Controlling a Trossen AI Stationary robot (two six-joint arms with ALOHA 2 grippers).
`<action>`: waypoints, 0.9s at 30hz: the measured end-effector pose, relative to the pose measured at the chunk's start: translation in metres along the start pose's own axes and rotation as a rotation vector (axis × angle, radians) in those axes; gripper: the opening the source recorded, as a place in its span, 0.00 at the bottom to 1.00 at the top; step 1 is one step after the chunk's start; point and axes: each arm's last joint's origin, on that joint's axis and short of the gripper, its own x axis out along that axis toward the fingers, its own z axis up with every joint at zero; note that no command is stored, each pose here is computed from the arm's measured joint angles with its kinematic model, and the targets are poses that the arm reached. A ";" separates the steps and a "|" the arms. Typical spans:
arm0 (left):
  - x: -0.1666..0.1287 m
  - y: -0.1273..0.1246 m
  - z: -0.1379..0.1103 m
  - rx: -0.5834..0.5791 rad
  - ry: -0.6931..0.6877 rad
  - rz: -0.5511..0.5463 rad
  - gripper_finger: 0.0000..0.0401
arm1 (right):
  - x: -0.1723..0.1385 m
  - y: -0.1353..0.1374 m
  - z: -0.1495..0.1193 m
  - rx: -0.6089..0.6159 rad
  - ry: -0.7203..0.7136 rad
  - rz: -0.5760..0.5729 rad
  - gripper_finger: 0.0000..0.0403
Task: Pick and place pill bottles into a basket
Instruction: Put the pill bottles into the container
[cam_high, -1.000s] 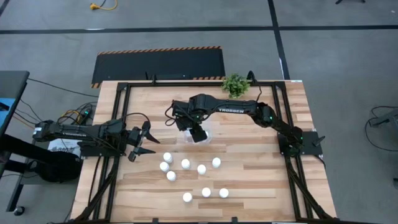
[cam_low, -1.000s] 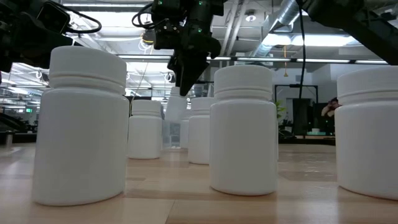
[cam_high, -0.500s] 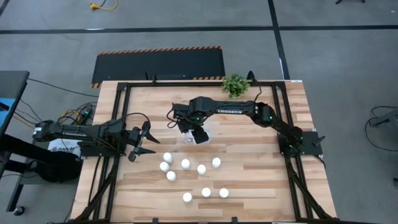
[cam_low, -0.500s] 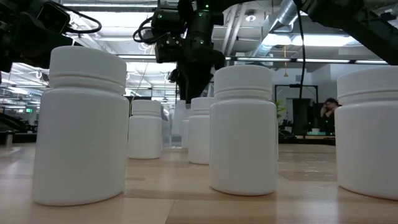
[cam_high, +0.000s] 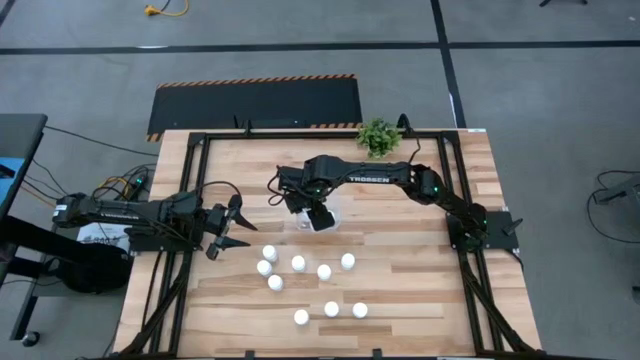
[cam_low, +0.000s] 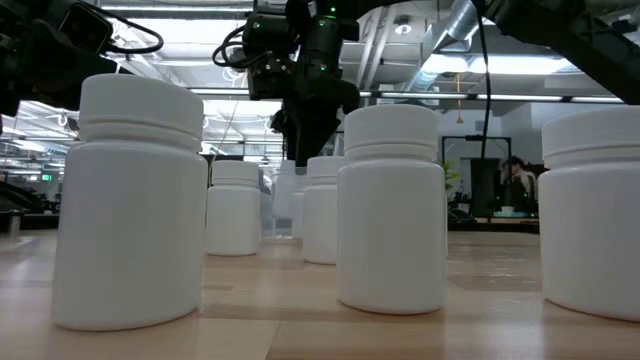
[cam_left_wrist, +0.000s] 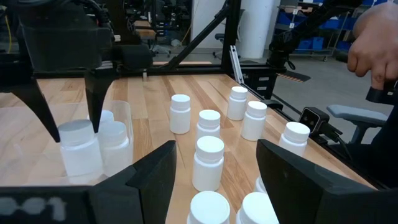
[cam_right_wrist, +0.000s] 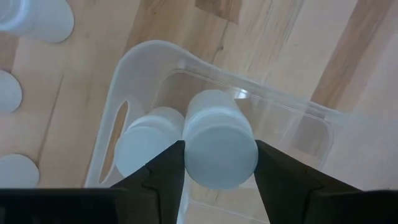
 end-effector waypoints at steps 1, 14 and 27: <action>0.000 0.000 0.000 0.000 0.000 0.000 0.53 | 0.000 0.000 0.000 0.000 0.000 0.000 0.42; 0.000 0.000 0.000 0.000 0.000 0.000 0.53 | 0.000 0.001 0.001 -0.004 -0.004 -0.001 0.44; 0.000 0.000 0.000 0.000 0.001 0.000 0.53 | 0.000 0.001 0.002 -0.009 -0.010 -0.005 0.45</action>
